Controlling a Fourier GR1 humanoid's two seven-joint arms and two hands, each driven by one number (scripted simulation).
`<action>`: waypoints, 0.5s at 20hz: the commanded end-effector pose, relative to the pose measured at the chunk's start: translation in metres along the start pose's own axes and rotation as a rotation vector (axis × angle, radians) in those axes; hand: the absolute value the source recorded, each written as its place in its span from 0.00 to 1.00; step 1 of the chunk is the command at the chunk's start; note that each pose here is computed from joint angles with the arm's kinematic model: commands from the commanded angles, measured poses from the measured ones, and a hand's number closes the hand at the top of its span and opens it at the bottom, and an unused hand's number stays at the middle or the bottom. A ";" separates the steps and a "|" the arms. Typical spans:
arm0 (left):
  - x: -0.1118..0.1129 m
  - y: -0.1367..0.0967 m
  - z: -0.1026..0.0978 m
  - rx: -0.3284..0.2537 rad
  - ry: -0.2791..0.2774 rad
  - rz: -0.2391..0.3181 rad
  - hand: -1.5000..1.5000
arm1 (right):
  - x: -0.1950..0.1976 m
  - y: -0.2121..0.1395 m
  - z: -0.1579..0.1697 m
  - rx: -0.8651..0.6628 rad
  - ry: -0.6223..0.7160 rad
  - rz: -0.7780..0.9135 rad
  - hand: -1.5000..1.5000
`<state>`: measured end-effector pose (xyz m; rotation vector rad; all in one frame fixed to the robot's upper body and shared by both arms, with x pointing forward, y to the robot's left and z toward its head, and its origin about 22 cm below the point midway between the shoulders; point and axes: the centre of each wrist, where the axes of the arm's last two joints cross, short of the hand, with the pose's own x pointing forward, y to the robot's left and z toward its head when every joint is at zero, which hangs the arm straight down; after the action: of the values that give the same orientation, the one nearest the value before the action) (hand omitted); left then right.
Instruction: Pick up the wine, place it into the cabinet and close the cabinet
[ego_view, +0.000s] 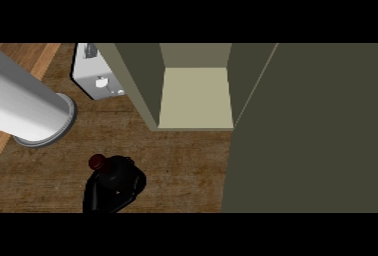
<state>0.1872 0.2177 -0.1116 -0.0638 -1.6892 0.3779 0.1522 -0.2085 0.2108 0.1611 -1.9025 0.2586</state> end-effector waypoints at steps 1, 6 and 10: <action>-0.016 -0.009 0.009 -0.052 -0.003 -0.040 1.00 | 0.016 -0.004 0.019 -0.001 -0.041 -0.047 0.00; 0.029 0.051 -0.040 -0.182 0.017 -0.073 1.00 | 0.017 0.003 0.014 0.009 -0.055 -0.030 0.00; 0.031 0.080 -0.054 -0.255 -0.019 -0.172 1.00 | 0.009 -0.002 0.015 0.014 -0.031 -0.024 0.00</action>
<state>0.2108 0.2918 -0.1008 -0.1159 -1.7083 0.1401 0.1526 -0.2088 0.2084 0.1558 -1.9085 0.2594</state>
